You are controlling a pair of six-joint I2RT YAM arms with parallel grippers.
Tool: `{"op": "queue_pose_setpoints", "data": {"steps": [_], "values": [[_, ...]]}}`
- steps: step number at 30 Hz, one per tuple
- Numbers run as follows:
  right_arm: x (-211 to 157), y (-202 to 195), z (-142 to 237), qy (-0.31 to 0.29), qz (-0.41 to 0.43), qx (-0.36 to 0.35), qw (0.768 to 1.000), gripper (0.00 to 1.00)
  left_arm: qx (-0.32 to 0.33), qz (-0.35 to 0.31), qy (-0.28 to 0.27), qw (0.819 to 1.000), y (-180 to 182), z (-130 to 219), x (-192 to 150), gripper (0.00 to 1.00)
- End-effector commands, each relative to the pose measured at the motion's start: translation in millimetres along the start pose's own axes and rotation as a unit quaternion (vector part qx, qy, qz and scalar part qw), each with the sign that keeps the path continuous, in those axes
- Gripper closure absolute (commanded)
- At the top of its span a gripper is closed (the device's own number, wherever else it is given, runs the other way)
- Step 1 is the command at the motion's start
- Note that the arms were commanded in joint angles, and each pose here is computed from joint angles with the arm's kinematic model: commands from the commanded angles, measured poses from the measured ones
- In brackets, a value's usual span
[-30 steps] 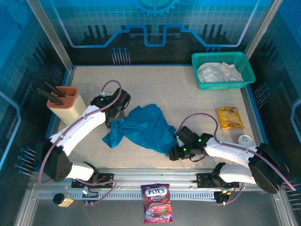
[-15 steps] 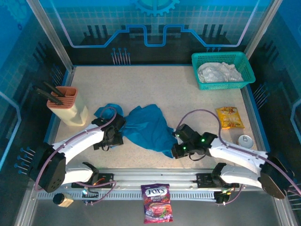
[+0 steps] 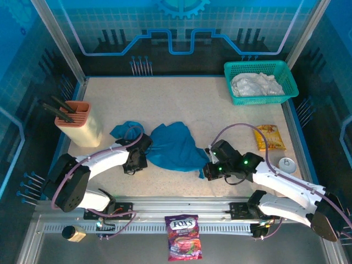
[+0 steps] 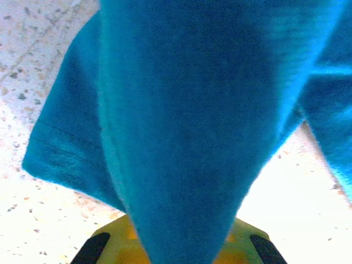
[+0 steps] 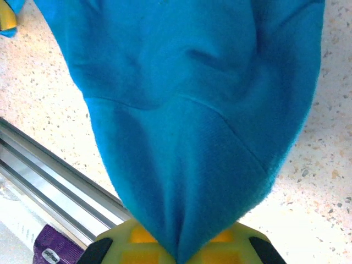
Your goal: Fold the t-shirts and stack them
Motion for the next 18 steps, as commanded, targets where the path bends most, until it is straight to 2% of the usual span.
{"op": "queue_pose_setpoints", "data": {"steps": [1, 8, 13, 18], "values": [[13, 5, 16, -0.016, 0.009, 0.006, 1.000, 1.00, -0.031, -0.013, 0.020, 0.999, -10, 15, -6, 1.00], [53, -10, 35, -0.082, 0.001, 0.009, 0.997, 1.00, -0.172, -0.013, 0.002, 0.985, -33, 98, -1, 1.00], [101, -27, 41, -0.131, -0.031, 0.061, 0.989, 1.00, -0.230, -0.010, -0.026, 0.973, -37, 150, 7, 1.00], [149, -39, 47, -0.147, -0.046, 0.103, 0.983, 1.00, -0.271, -0.012, -0.045, 0.961, -46, 183, 16, 1.00]]}}
Point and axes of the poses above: each hand's point on the last joint's axis, 136 mm out from that joint toward the fingers, its own z axis back along the fingers, its own y axis along the line the jaws close on, x = y × z, the point moved 3 cm from there along z, back along the fingers, and after that the axes turned 10 degrees about z, right-handed, at the moved point
